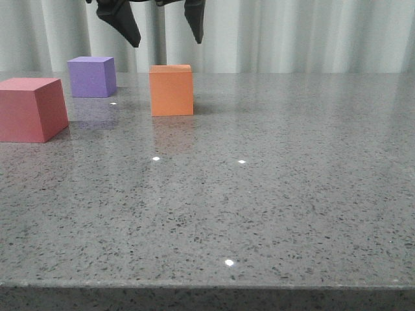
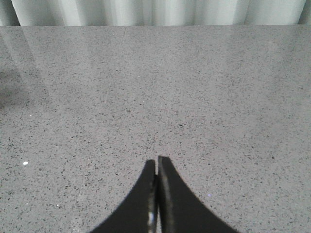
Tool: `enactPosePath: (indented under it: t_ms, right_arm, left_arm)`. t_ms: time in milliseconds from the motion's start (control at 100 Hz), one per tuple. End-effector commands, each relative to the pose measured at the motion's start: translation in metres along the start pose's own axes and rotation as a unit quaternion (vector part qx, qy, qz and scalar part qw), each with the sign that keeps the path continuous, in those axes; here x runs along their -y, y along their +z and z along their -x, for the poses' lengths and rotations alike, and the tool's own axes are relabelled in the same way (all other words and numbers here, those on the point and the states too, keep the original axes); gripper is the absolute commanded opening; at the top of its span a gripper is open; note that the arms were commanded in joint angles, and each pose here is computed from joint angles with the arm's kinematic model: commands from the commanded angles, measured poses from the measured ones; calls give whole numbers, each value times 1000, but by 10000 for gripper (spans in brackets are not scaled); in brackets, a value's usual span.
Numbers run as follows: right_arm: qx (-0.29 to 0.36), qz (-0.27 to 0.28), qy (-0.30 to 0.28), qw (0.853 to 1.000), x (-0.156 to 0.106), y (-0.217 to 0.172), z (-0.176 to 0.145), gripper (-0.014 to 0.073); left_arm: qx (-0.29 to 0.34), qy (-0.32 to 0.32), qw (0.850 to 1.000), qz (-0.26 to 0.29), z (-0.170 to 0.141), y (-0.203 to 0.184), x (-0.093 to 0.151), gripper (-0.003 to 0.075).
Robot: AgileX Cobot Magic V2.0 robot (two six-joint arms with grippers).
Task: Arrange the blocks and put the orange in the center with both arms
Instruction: 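Lower the left gripper over the orange cube and grasp it, then lift the orange cube with the left gripper toward the purple cube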
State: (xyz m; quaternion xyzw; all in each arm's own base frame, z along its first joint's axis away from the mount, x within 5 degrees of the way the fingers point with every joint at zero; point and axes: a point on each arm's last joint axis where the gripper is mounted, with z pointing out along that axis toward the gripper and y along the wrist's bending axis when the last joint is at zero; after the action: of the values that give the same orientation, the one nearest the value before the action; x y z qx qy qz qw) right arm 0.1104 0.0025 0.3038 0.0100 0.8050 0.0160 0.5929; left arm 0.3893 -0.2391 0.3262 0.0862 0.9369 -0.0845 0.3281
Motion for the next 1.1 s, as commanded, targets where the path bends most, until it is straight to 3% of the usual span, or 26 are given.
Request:
enactPosePath:
  t_ms: [0, 590, 680, 880, 1090]
  right_arm:
    - [52, 0, -8, 999, 0, -3, 16, -66]
    - [52, 0, -8, 999, 0, -3, 16, -66]
    - [52, 0, -8, 999, 0, -3, 16, -66]
    - [52, 0, -8, 999, 0, -3, 16, -66]
    - [52, 0, -8, 999, 0, -3, 16, -66]
  left_arm:
    - [49, -6, 999, -15, 14, -26, 3, 640]
    - [7, -4, 1000, -2, 2, 18, 6, 629]
    - [6, -4, 1000, -1, 1, 18, 6, 567]
    - [2, -4, 1000, 2, 2, 16, 6, 340]
    - [2, 31, 999, 11, 14, -7, 5, 328]
